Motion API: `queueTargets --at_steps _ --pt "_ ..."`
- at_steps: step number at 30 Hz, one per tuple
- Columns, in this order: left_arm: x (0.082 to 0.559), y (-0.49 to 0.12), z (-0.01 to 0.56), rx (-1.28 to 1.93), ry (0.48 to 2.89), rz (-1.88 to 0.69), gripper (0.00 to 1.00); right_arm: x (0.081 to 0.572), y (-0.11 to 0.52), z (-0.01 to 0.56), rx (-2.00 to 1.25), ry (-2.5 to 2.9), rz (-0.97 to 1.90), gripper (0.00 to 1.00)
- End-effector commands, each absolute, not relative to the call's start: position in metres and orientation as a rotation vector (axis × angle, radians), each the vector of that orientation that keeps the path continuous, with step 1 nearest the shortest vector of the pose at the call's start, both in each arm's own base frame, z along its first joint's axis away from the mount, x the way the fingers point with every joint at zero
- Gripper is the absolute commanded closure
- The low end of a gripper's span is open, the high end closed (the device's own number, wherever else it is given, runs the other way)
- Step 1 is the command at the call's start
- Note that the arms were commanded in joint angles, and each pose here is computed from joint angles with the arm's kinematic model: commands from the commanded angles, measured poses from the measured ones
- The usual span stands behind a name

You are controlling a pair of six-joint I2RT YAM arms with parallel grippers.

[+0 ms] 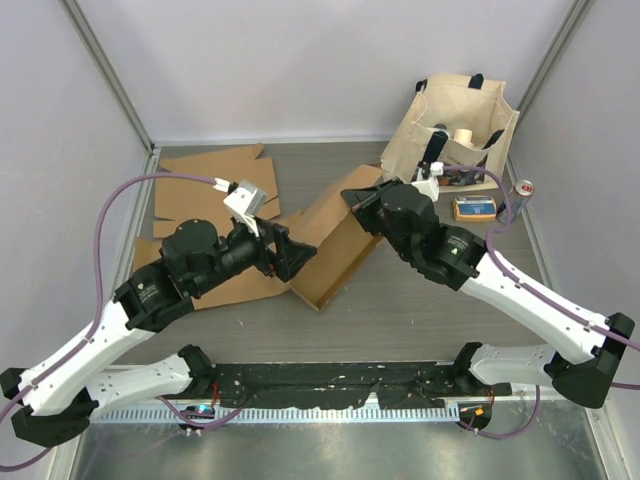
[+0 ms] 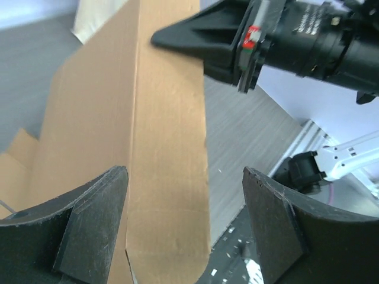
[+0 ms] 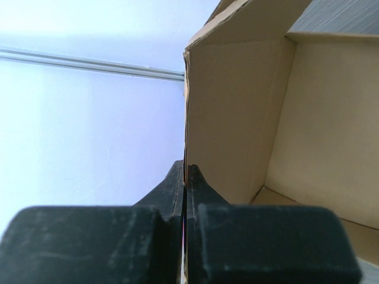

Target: Fold the paper box

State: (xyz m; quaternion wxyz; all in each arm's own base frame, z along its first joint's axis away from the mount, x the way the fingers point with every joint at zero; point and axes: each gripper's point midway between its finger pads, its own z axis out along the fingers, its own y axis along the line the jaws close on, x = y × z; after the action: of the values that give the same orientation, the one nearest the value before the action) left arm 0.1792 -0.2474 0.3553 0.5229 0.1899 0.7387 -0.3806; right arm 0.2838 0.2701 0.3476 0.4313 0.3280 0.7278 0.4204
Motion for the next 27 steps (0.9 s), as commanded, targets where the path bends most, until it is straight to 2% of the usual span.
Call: queueTargets --at_steps 1,9,15,17,20,23,24,27 --pt "0.190 -0.243 0.370 0.542 1.720 -0.740 0.19 0.296 0.284 0.385 0.924 1.704 1.210 0.99" --pt "0.198 -0.237 0.355 0.599 1.789 -0.505 0.21 0.302 0.313 0.380 0.950 1.750 1.298 0.99" --pt "0.203 -0.241 0.340 0.622 1.791 -0.401 0.33 0.303 0.315 0.373 0.966 1.767 1.292 0.99" --pt "0.206 -0.245 0.330 0.643 1.806 -0.324 0.33 0.303 0.315 0.371 0.968 1.780 1.281 0.99" --pt "0.210 -0.246 0.322 0.679 1.803 -0.162 0.41 0.303 0.314 0.367 0.966 1.794 1.262 0.99" --pt "0.215 -0.240 0.325 0.658 1.766 0.006 0.51 0.302 0.313 0.361 0.960 1.808 1.238 0.99" --pt "0.216 -0.241 0.323 0.658 1.760 0.054 0.58 0.302 0.314 0.360 0.956 1.811 1.236 0.99" --pt "0.216 -0.234 0.331 0.610 1.706 0.173 0.66 0.300 0.311 0.353 0.958 1.819 1.222 0.99"
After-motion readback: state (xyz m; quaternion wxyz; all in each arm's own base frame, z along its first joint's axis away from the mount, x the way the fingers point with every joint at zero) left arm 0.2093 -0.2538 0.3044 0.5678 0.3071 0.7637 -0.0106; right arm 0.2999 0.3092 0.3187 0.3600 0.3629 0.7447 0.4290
